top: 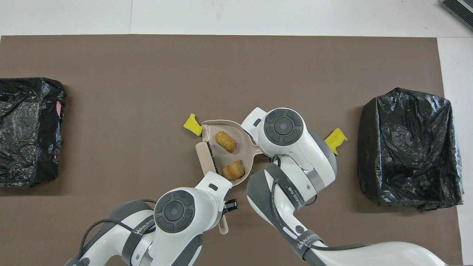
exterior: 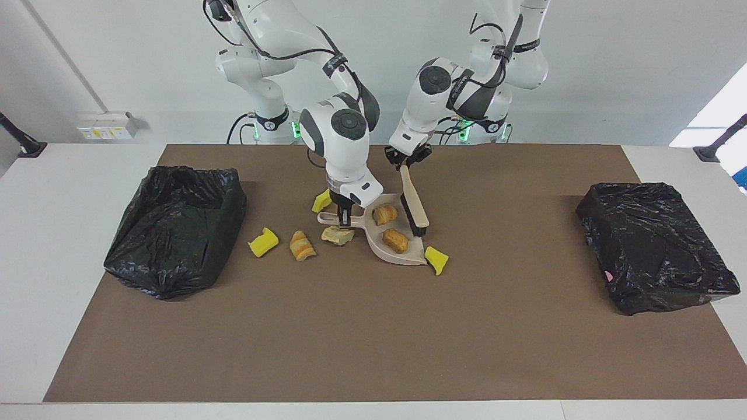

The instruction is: Sweep and dump trash in bin

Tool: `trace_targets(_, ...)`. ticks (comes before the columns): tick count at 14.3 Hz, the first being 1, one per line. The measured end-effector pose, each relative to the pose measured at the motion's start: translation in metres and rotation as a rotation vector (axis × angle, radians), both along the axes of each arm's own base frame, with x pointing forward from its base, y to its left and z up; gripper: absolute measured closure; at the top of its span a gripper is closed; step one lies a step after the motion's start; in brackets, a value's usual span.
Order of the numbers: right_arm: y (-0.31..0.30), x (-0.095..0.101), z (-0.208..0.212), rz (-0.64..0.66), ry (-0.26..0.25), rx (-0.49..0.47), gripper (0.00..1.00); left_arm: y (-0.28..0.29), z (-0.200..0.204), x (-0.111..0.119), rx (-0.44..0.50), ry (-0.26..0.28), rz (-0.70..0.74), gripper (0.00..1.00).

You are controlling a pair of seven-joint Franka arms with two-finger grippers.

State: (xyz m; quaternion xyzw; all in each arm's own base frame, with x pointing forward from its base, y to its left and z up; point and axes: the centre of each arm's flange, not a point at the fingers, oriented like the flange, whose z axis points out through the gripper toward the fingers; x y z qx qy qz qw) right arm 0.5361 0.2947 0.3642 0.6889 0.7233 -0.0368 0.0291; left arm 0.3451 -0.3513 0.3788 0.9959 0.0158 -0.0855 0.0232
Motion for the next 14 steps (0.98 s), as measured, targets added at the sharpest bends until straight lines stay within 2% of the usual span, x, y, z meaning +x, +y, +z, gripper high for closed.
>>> trace_targets(2,0.000,0.000,0.000,0.000,0.000,0.000,0.69,0.023,0.001,0.020,0.033,-0.008,-0.079,0.73)
trace_targets(6,0.002,-0.002,0.000,-0.026,0.000,-0.010,0.69,0.089,0.001,0.086,0.064,-0.057,-0.269,0.73)
trace_targets(9,0.004,-0.005,0.000,-0.045,0.001,-0.028,0.69,0.119,0.000,0.130,0.070,-0.073,-0.340,0.73)
trace_targets(11,0.004,-0.006,0.000,-0.050,0.001,-0.030,0.69,0.124,-0.014,0.142,0.112,-0.064,-0.383,0.73)
trace_targets(14,0.004,-0.006,0.000,-0.051,0.002,-0.030,0.69,0.118,-0.029,0.142,0.127,-0.038,-0.419,0.73)
